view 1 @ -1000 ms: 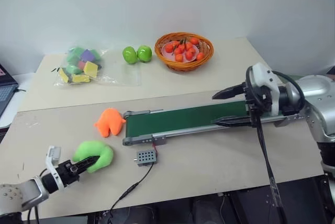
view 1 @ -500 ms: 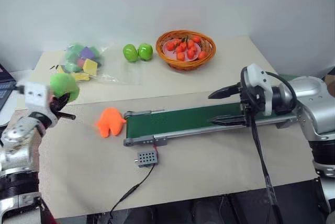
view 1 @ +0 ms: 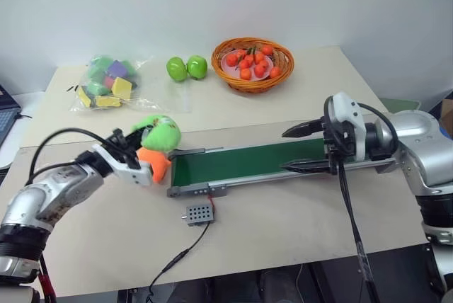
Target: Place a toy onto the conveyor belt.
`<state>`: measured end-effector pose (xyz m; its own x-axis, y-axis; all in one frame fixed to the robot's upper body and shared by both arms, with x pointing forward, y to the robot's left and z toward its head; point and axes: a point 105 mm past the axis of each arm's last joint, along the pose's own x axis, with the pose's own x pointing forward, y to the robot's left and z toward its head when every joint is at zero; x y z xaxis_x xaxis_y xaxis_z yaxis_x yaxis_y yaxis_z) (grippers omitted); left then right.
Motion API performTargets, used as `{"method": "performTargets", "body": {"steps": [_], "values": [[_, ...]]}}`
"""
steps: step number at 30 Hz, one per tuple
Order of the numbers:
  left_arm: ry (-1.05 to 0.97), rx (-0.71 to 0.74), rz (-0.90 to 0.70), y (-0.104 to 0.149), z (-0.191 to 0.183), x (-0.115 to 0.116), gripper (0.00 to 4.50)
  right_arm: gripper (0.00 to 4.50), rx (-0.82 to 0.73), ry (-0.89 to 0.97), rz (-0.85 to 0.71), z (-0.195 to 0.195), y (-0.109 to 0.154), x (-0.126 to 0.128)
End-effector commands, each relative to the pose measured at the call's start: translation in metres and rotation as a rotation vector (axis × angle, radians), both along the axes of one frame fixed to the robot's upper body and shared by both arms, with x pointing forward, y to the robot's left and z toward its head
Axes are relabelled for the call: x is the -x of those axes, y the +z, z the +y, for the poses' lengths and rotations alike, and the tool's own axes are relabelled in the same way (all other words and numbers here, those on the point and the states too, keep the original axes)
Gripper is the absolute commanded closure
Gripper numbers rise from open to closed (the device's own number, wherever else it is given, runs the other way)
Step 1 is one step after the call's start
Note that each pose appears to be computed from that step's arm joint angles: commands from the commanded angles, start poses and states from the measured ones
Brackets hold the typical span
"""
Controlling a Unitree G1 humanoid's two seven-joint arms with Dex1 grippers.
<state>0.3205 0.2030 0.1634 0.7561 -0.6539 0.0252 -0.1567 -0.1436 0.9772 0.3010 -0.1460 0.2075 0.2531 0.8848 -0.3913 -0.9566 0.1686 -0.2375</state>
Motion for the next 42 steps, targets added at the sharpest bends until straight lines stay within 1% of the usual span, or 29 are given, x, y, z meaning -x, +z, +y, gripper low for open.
{"method": "performTargets", "body": {"steps": [1,6,11,14,23,25,26,27,30,31,32,33,35,36,40,42], "values": [[-0.095,-0.03,-0.082,0.009,-0.017,0.003,4.4,0.0,-0.012,-0.001,-0.066,0.0,0.014,0.003],[-0.141,-0.027,-0.074,0.001,-0.035,-0.006,4.4,0.0,-0.018,-0.017,-0.077,-0.002,0.015,0.003],[-0.177,-0.069,-0.029,-0.014,-0.049,-0.015,4.4,0.0,-0.019,-0.032,-0.086,-0.004,0.016,0.003],[-0.18,-0.097,-0.002,-0.026,-0.051,-0.02,4.4,0.0,-0.019,-0.042,-0.091,-0.006,0.017,0.004],[-0.196,-0.106,0.052,-0.039,-0.051,-0.026,4.4,0.0,-0.016,-0.063,-0.097,-0.009,0.017,0.006],[-0.207,-0.102,0.065,-0.041,-0.052,-0.025,3.71,0.0,-0.017,-0.067,-0.097,-0.01,0.017,0.006],[-0.214,-0.103,0.072,-0.042,-0.052,-0.024,3.46,0.0,-0.016,-0.068,-0.098,-0.01,0.017,0.006],[-0.218,-0.103,0.074,-0.043,-0.052,-0.023,2.96,0.0,-0.017,-0.068,-0.098,-0.01,0.017,0.006],[-0.22,-0.098,0.077,-0.041,-0.051,-0.023,1.76,0.0,-0.017,-0.069,-0.098,-0.01,0.016,0.005],[-0.22,-0.094,0.077,-0.04,-0.05,-0.023,1.42,0.0,-0.017,-0.069,-0.098,-0.01,0.016,0.005],[-0.222,-0.088,0.078,-0.038,-0.049,-0.023,1.18,0.0,-0.016,-0.068,-0.098,-0.009,0.016,0.005],[-0.229,-0.084,0.076,-0.036,-0.049,-0.021,0.75,0.0,-0.016,-0.067,-0.098,-0.009,0.016,0.005],[-0.242,-0.077,0.07,-0.03,-0.048,-0.018,0.13,0.0,-0.016,-0.063,-0.096,-0.009,0.016,0.005],[-0.247,-0.075,0.068,-0.028,-0.047,-0.016,0.05,0.0,-0.016,-0.062,-0.096,-0.009,0.016,0.005],[-0.232,-0.058,0.07,-0.019,-0.035,-0.011,0.05,0.0,-0.015,-0.057,-0.095,-0.009,0.016,0.003],[-0.211,-0.04,0.097,-0.016,-0.025,-0.008,0.05,0.0,-0.015,-0.056,-0.096,-0.01,0.016,0.002]]}}
